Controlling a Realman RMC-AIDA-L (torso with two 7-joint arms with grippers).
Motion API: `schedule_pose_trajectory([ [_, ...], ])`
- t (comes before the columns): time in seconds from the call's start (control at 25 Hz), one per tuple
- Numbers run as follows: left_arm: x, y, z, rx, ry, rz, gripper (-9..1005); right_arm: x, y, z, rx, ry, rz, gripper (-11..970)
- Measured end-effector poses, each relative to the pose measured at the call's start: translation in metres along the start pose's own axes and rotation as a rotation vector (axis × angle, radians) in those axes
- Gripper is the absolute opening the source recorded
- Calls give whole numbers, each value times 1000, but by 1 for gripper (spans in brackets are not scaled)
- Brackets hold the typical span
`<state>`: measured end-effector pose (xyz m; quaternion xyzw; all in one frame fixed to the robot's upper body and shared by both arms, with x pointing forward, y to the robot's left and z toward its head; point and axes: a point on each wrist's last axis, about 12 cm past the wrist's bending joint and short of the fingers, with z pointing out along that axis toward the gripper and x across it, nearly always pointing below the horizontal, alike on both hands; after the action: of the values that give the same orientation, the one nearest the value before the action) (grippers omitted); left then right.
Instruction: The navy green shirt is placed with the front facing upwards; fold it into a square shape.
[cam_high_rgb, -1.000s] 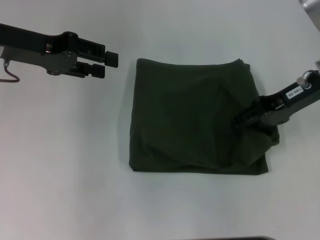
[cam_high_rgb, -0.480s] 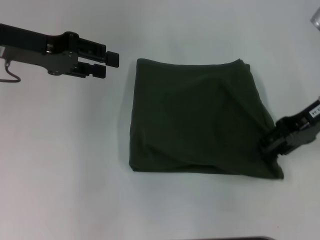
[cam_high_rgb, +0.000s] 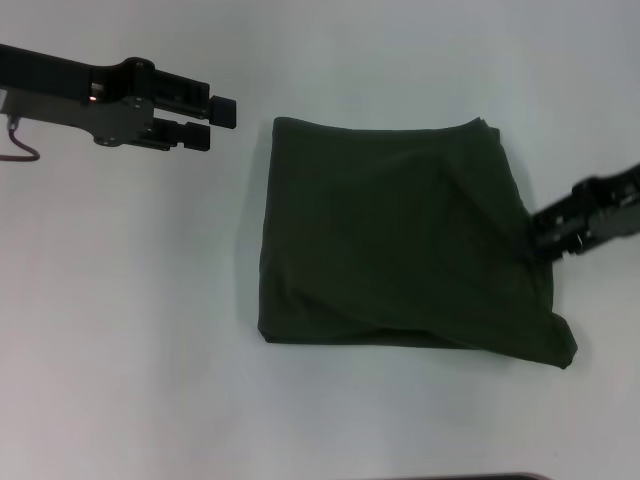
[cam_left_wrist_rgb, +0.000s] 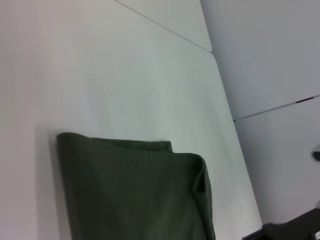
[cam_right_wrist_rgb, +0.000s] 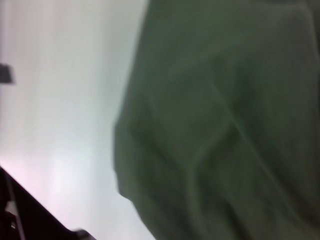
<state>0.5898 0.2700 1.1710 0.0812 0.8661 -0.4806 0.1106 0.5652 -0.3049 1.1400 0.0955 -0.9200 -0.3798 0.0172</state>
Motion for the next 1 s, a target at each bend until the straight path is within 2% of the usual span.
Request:
schedule_pose_trajectory([
  [0.24,0,0,0,7,-7,-2,567,-13,13,-7,-68,-71,-50,645],
  [0.44,-3,1,-6,22,-65,-6,568,-26,22,3,-120,-168,-60,645],
  [0.64,-7,8,-17,10,-143,-33,568,-42,29,20,-82,-221,-83,644],
  [1.0,0,21,-40,25,-248,-87,568,-60,52,44,33,-135,-147,645],
])
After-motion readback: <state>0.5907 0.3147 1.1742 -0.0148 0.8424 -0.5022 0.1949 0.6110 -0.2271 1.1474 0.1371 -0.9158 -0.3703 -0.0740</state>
